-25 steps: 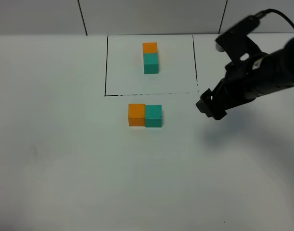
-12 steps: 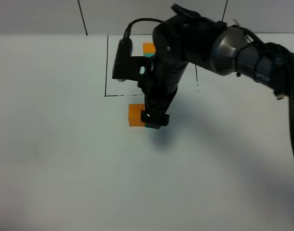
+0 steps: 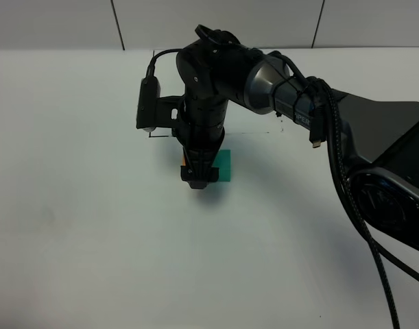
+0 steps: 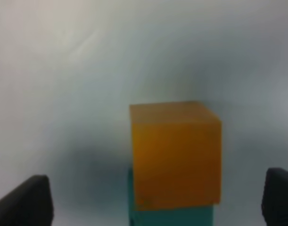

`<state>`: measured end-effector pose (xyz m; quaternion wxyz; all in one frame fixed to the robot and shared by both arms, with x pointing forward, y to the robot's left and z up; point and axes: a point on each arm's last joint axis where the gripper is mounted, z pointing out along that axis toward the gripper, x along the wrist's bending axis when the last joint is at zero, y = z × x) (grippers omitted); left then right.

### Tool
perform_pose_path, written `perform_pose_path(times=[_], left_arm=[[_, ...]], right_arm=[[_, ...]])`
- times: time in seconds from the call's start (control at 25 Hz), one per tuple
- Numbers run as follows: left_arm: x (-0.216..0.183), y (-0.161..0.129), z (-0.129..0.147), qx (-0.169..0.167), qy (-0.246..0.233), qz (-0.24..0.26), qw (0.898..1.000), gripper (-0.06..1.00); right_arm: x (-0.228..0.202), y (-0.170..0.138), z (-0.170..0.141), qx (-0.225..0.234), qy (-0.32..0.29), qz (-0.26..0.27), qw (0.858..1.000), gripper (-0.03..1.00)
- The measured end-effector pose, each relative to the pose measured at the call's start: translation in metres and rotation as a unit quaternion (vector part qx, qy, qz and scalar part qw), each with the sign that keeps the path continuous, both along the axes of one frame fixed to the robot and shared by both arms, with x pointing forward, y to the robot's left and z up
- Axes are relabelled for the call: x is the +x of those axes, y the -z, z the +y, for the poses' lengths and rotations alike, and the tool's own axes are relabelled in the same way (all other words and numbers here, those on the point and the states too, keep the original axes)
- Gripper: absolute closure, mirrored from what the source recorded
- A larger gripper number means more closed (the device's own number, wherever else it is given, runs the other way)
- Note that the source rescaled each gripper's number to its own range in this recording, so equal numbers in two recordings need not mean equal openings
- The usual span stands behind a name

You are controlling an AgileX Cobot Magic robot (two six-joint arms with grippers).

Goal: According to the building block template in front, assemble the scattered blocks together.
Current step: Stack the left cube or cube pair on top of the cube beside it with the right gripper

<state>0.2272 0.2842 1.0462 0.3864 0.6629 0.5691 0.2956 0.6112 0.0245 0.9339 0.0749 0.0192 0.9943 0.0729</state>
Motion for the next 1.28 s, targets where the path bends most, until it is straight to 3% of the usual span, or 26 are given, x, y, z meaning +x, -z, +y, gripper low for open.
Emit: perform_pose_path(times=[0.4, 1.16, 1.28], left_arm=[[0.0, 0.0, 0.0, 0.0, 0.0, 0.0, 1.0, 0.11], [0.0, 0.0, 0.0, 0.0, 0.0, 0.0, 1.0, 0.11], [0.0, 0.0, 0.0, 0.0, 0.0, 0.0, 1.0, 0.11]], right_arm=[[0.019, 0.015, -0.019, 0.008, 0.034, 0.019, 0.999, 0.2], [0.02, 0.037, -0.014, 0.023, 0.041, 0.033, 0.998, 0.24], [0.02, 0.041, -0.013, 0.021, 0.042, 0.036, 0.998, 0.3]])
